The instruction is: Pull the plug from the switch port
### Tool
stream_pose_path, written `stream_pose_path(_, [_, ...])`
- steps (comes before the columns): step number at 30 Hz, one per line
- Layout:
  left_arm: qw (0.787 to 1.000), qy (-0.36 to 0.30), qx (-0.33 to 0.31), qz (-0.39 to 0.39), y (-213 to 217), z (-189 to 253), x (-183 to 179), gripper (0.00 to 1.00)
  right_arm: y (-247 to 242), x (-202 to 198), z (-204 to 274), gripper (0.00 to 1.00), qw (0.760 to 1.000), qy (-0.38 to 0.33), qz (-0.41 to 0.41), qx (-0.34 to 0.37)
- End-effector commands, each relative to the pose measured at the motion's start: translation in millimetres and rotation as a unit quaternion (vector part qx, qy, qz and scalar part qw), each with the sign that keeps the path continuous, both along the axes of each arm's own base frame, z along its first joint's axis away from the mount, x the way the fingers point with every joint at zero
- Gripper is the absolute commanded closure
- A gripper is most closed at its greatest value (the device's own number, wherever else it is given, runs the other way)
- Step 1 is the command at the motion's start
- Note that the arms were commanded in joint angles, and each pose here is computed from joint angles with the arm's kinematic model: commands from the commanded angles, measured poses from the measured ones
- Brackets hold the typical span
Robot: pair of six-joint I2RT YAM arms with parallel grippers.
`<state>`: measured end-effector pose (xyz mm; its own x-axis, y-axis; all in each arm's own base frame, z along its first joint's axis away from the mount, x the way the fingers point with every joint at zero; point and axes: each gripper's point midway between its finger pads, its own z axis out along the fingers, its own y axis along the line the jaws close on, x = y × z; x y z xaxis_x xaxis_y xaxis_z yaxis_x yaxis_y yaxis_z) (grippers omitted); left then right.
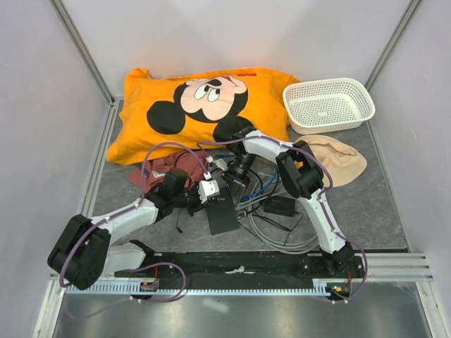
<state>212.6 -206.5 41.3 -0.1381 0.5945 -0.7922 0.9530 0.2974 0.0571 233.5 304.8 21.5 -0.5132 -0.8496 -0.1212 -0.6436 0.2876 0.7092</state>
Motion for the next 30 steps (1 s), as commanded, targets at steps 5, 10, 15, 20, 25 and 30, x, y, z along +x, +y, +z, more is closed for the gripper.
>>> stream_pose_path(5, [0.994,0.067,0.079,0.018,32.5,-41.7,-27.4,0.99,-56.8,13.0,-43.6,1.00,0.990,-0.061,0.048,-0.121])
stream_pose_path(10, [0.994,0.067,0.079,0.018,32.3,-41.6,-27.0,0.98,-61.2,12.8,-46.8,1.00,0.991,-0.056,0.057,-0.109])
stream_pose_path(15, [0.994,0.070,0.080,0.018,32.5,-42.6,-27.4,0.99,-66.9,19.2,-48.7,1.00,0.992,-0.061,0.063,-0.093])
stream_pose_path(20, [0.994,0.072,0.081,0.018,32.3,-43.1,-27.1,0.98,-69.1,23.0,-50.5,1.00,0.993,-0.060,0.065,-0.083])
stream_pose_path(25, [0.994,0.073,0.083,0.017,32.2,-43.9,-26.8,0.99,-68.6,25.7,-51.3,1.00,0.992,-0.062,0.069,-0.084])
stream_pose_path(30, [0.994,0.073,0.082,0.018,31.5,-43.2,-25.7,0.99,-69.6,27.1,-51.0,1.00,0.992,-0.065,0.072,-0.086])
